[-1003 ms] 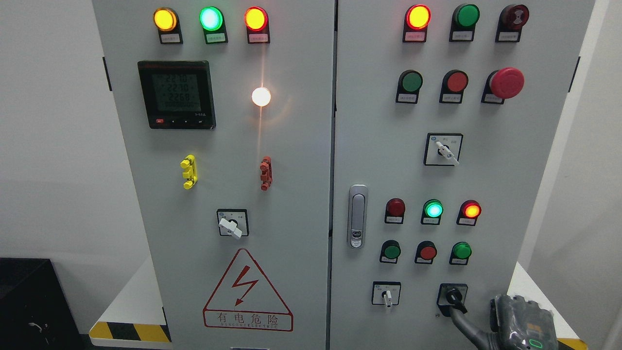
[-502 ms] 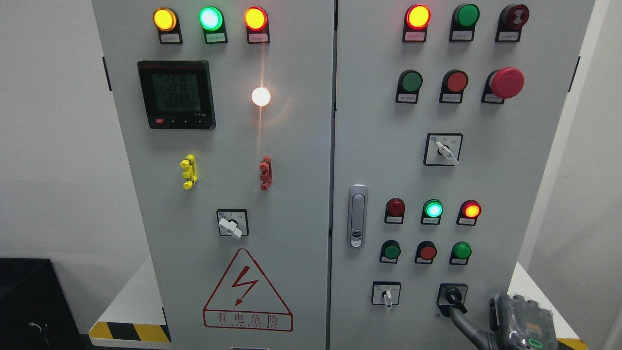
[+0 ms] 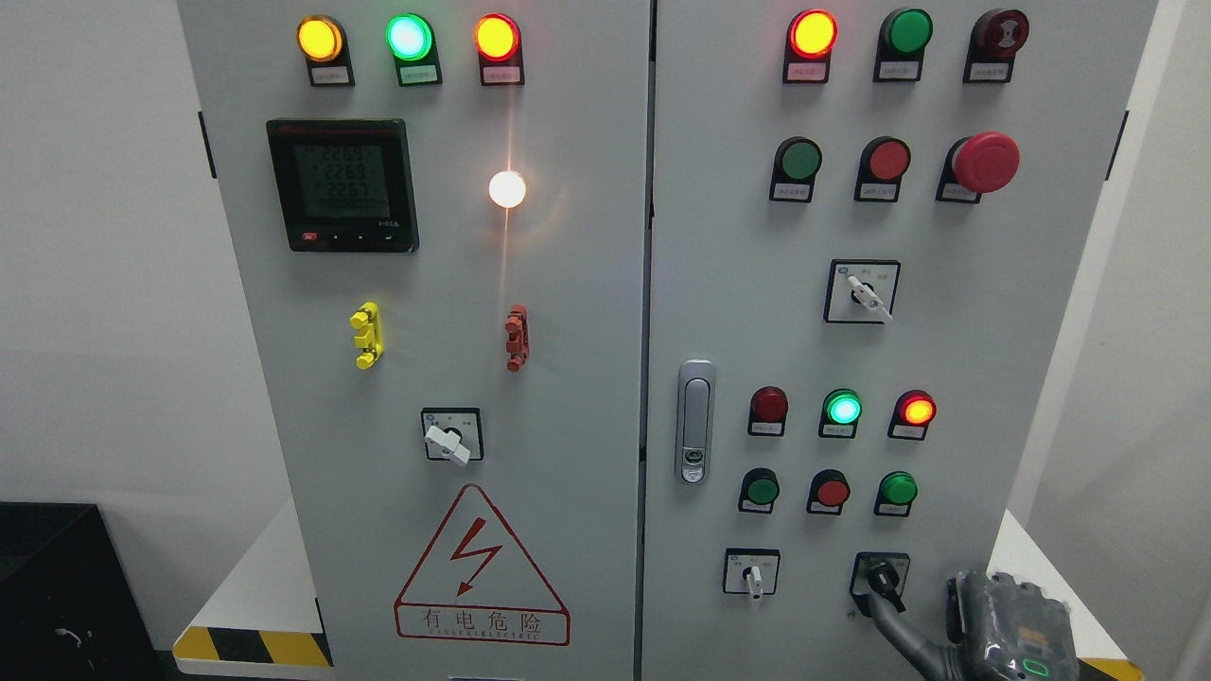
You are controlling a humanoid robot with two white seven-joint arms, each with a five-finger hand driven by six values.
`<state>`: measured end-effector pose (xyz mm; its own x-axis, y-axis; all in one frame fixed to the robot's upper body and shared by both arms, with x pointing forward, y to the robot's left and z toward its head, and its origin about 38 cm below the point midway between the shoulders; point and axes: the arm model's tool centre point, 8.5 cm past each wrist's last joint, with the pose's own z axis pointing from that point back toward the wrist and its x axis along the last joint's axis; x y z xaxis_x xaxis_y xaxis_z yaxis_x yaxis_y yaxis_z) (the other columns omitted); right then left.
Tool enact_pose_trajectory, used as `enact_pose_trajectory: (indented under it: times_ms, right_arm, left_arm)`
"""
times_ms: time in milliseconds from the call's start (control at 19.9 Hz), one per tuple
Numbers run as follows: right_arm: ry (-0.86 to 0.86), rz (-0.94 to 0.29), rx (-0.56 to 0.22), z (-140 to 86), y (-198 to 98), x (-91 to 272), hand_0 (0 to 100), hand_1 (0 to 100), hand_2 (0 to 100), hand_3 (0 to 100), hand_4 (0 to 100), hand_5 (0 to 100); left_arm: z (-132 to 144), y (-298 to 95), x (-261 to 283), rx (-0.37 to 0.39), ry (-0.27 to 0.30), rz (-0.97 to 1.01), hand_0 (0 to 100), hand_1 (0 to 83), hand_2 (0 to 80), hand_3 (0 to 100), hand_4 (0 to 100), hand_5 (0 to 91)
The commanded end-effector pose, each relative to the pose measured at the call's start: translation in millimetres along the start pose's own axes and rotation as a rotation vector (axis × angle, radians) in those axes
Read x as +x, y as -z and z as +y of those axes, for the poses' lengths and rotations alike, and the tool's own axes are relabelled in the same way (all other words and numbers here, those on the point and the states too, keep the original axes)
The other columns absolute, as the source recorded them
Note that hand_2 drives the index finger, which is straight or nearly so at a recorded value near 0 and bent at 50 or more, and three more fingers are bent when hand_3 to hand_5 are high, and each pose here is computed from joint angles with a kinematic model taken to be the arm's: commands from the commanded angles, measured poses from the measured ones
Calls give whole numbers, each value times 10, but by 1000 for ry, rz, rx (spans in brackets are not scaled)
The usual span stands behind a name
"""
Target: Flip black knob to close circuit
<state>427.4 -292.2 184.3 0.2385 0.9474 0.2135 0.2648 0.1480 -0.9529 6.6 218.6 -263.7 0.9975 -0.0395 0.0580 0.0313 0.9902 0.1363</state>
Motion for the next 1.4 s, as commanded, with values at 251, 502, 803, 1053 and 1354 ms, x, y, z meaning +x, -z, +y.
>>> enact_pose_trajectory:
  times_ms: [251, 502, 803, 1053, 1354]
  right_arm:
    - [-33, -59, 27, 104, -85, 92, 0, 12, 936, 1000, 948, 996]
    - [-10, -91, -1, 23, -174, 184, 0, 15, 935, 1000, 947, 996]
    - [28, -106, -30, -121, -403, 171, 0, 19, 916, 1000, 946, 997]
    - [97, -124, -52, -156, -641, 185, 0, 23, 870, 1000, 926, 985]
    - [364, -131, -8, -81, -925, 223, 0, 79, 677, 960, 836, 796]
  left_arm:
    - [-17, 0, -43, -4, -4, -6, 120, 556, 0, 0, 0, 0]
    - [-17, 0, -43, -4, -3, -7, 120, 556, 0, 0, 0, 0]
    - [-17, 0, -43, -4, -3, -7, 120, 556, 0, 0, 0, 0]
    - [-17, 0, -43, -4, -3, -7, 120, 556, 0, 0, 0, 0]
    - [-7, 2, -44, -3, -2, -7, 120, 556, 0, 0, 0, 0]
